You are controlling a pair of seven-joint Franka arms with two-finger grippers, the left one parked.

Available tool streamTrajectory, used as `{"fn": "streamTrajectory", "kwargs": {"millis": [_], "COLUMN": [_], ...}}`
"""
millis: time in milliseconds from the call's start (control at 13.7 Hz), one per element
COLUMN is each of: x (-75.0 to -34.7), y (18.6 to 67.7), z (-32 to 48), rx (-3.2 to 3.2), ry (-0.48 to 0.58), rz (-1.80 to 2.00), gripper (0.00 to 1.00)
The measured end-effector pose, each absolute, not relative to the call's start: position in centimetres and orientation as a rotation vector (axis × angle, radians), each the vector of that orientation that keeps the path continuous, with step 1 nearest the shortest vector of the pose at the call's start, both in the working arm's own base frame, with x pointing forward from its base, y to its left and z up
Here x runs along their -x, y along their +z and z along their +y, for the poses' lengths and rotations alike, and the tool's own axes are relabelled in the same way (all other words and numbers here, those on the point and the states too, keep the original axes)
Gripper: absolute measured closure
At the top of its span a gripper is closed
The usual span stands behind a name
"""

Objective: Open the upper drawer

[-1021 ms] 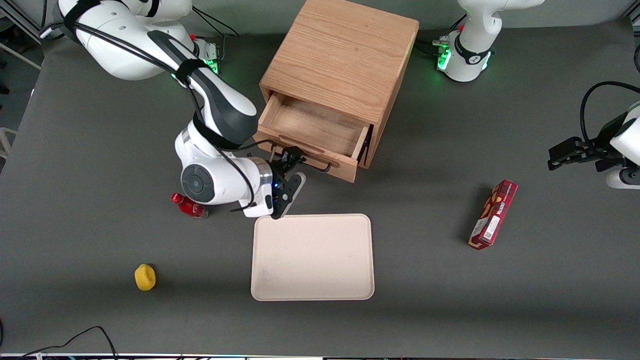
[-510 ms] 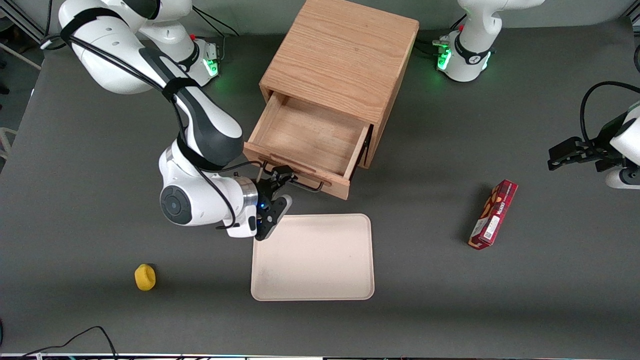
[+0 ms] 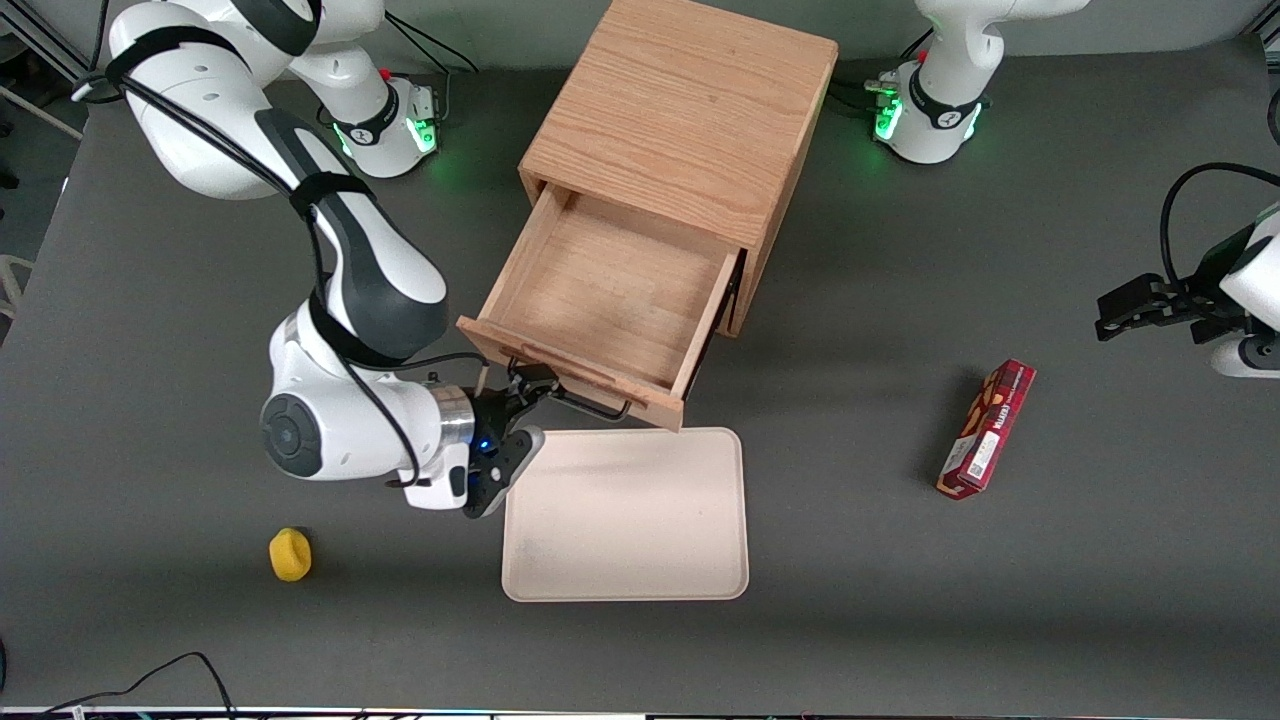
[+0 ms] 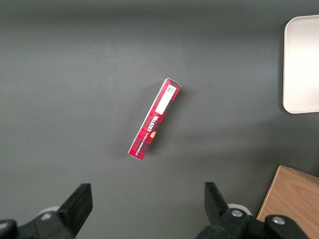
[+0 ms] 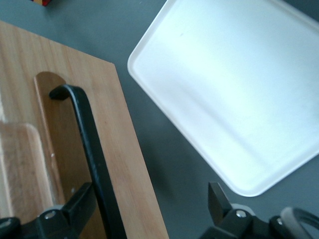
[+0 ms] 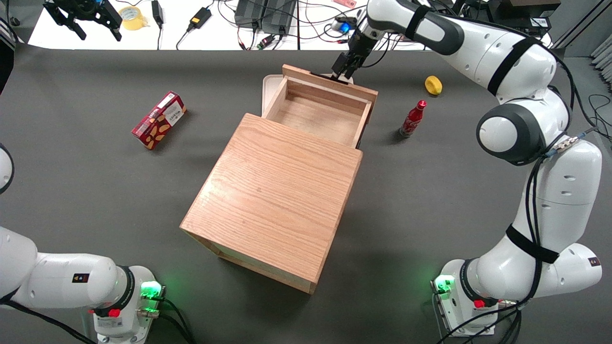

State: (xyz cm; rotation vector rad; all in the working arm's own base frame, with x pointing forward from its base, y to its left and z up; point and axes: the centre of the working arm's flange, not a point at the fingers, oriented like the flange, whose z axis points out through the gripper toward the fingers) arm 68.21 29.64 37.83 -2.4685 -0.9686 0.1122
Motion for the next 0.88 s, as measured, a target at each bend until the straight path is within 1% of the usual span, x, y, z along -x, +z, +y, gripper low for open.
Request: {"fn": "streamTrajectory", "kwargs": {"millis": [219,438,583,656,802,875], "x": [-69.7,-70.4,-70.4,-69.7,-67.9,-66.7], "y": [38.6,41.1,44.3,46.5,51.4,53.7], "z": [27.5,27.2,27.1,27.0,26.9,26.9], "rx": [2.483,2.491,2.494,2.506,2.563,2.604], "ry": [0.052,-0.021,-0.084,-0.095,-0.105,-0.085], "rz": [-1.000,-1.014,-1.032,-1.047,-1.009,-0.938], "gripper": [0.00,0.00,0.00,0.00,0.00,0.00]}}
